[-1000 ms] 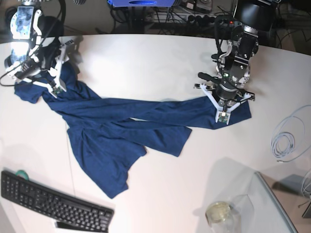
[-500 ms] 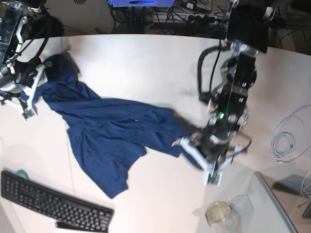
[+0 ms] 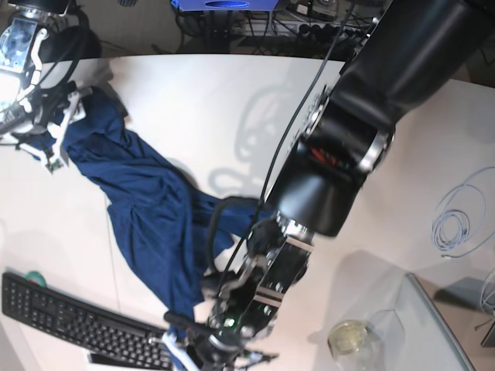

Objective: Layout the t-shirt on the table in an organized manner, then fold the t-shirt properly
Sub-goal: 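Grasp the hem with the left gripper and drag it away from the right gripper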

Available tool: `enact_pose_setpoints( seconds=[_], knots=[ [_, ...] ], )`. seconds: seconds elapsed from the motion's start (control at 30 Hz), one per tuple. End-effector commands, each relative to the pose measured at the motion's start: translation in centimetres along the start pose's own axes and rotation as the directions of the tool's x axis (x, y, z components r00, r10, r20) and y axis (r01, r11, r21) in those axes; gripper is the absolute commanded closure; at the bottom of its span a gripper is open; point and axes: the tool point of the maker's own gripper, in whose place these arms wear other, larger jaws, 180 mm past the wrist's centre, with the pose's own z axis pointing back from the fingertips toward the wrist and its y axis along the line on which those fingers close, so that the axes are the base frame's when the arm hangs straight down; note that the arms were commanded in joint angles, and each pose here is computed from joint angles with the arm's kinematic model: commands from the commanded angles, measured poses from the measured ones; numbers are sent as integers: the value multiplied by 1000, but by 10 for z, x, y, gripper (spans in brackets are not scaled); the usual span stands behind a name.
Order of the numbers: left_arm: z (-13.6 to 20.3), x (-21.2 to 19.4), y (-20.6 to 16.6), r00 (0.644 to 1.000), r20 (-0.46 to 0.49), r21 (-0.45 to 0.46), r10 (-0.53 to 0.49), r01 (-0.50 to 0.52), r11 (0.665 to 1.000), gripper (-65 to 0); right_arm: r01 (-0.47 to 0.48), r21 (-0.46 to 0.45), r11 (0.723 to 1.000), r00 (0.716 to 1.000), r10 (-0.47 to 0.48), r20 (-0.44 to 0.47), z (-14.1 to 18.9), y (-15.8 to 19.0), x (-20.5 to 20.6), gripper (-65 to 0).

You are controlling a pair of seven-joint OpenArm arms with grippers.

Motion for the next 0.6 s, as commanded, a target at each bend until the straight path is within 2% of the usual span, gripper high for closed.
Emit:
enact_pose_setpoints(
  seconds=[0.0,0.13,0.2,0.27,0.37,0.4,0.43,0.5,0.57],
  knots=[
    [-5,50,19,991,131,56,-27,20,998,0,-1,-16,1000,1000,1,21,5,-3,4,-411],
    [-8,94,66,951,307,227,-16,-57,972,0,1,-7,1000,1000,-1,28,11,9,-1,-411],
    [-10,101,80,943,332,260,-9,-82,962,0,6,-4,1000,999,-5,43,14,14,2,-411],
    [-11,100,85,945,326,271,-8,-86,959,-168,7,-4,1000,999,-7,51,15,15,4,-411],
    [-12,81,84,954,299,270,-1,-83,959,-492,2,-2,1000,998,-2,55,15,17,5,-411],
    [-12,71,83,958,285,271,3,-84,959,-584,2,-2,1000,998,-2,64,15,17,7,-411],
    [-12,60,82,963,269,271,5,-81,959,-650,5,-3,1000,997,-4,77,16,16,9,-411],
    [-12,33,71,974,225,253,-17,-42,967,-650,7,-2,1000,995,-6,99,16,16,11,-411],
    [-9,10,38,976,203,188,-73,34,982,-650,5,-4,1000,992,-5,128,17,17,14,-411]
  ],
)
